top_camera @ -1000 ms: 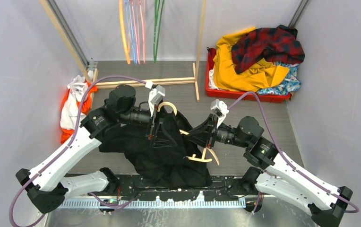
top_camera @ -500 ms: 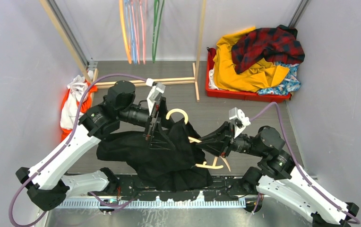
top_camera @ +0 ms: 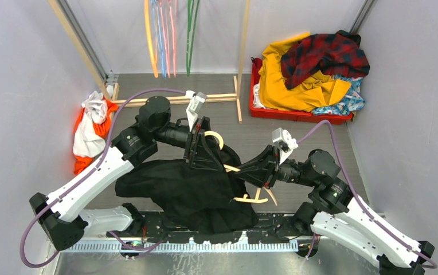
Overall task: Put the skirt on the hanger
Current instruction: Hang the skirt on the hanger.
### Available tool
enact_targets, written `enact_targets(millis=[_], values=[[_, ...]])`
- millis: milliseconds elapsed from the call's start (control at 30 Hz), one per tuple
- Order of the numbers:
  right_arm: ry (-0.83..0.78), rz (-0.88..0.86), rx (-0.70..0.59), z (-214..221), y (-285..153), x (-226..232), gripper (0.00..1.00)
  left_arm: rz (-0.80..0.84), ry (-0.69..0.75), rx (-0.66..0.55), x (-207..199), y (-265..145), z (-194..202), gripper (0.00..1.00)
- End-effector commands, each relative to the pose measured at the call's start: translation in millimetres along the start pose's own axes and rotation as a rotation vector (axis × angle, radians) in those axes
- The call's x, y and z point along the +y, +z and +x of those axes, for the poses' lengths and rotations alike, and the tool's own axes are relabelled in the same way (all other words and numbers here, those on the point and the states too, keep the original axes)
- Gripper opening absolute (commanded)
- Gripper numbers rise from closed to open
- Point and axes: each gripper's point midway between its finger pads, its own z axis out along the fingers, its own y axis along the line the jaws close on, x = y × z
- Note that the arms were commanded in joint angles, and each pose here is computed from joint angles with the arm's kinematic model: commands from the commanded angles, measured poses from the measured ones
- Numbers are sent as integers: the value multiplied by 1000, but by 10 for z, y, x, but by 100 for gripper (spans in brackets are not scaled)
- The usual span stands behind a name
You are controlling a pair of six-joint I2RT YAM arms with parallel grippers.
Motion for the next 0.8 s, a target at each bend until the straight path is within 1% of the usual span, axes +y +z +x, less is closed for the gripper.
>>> enact_targets(millis=[0,33,67,133,167,367,500,533,567,633,667,700,767], values=[[-93,-89,-189,-632,18,277,2,51,71,-47,-104,7,-176,52],[-90,-95,-186,-625,40,273,2,53,70,-48,-101,14,-183,50],[-87,-96,-184,-628,56,267,2,54,70,-50,-95,21,-189,46],[-83,-94,-185,-629,79,250,2,41,62,-55,-61,31,-194,8],[-84,-95,-183,-625,85,248,2,34,59,-56,-49,30,-190,0],[-72,-62,-158,-567,121,162,2,16,60,-38,-30,12,-129,0],[-48,-10,-142,-537,142,60,2,-10,46,-2,31,15,-99,0],[-30,25,-116,-484,150,-10,5,-17,47,7,43,10,-96,0],[-19,55,-96,-467,154,-60,12,-26,53,14,52,4,-99,0],[-9,126,-46,-394,133,-178,20,-41,65,25,37,-23,-108,0],[2,181,-36,-379,105,-260,29,-48,71,29,25,-39,-120,0],[1,222,-17,-350,62,-315,34,-57,79,30,14,-58,-141,0],[9,319,4,-317,-47,-435,41,-75,94,34,-7,-98,-180,0]])
